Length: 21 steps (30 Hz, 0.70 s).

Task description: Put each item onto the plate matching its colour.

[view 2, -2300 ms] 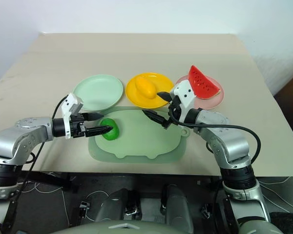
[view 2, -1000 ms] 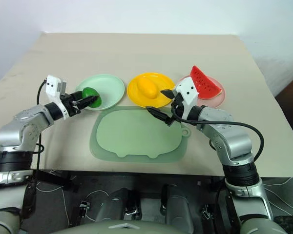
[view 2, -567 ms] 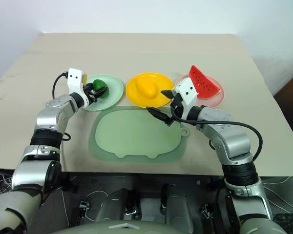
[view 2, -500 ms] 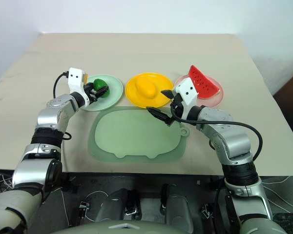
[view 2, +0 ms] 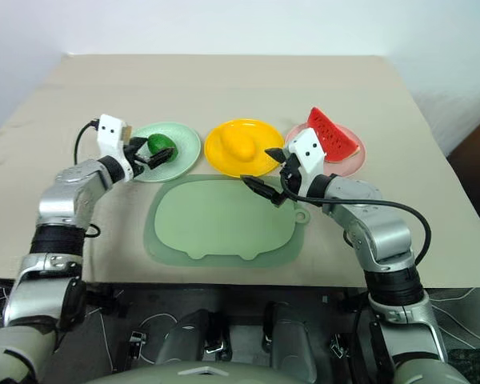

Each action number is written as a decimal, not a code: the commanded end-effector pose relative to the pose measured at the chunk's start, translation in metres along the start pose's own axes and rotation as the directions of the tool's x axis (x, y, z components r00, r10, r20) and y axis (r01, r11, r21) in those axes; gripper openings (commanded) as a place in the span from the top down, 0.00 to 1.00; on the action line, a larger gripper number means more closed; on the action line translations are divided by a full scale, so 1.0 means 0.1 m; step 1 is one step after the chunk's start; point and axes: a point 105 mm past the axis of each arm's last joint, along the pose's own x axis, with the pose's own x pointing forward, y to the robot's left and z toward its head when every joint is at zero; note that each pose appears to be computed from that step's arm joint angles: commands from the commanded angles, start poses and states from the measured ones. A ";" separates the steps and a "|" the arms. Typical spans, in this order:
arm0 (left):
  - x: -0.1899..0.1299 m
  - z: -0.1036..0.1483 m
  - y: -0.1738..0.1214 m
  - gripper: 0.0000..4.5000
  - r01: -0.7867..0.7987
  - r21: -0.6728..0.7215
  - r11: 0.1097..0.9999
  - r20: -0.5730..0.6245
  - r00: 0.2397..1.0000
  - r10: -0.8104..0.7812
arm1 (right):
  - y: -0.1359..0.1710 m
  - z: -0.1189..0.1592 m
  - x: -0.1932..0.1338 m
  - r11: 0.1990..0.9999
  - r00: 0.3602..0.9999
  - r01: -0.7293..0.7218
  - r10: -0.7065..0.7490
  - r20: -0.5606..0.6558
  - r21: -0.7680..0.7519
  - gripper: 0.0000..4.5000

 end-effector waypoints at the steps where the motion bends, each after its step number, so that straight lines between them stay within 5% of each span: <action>1: -0.26 0.29 0.07 0.01 -0.004 0.037 0.999 0.085 0.996 0.001 | 0.03 0.14 -0.06 0.999 0.998 0.003 -0.001 0.060 -0.037 0.00; 5: -0.48 0.40 -0.06 0.01 0.079 0.106 0.991 0.150 0.984 -0.094 | 0.03 0.11 -0.09 1.000 0.998 0.007 -0.005 0.057 -0.025 0.00; 21: -1.04 0.08 -0.17 0.01 0.212 0.112 0.971 0.176 0.957 -0.230 | 0.16 0.12 -0.28 0.997 0.992 -0.065 0.059 0.114 0.042 0.00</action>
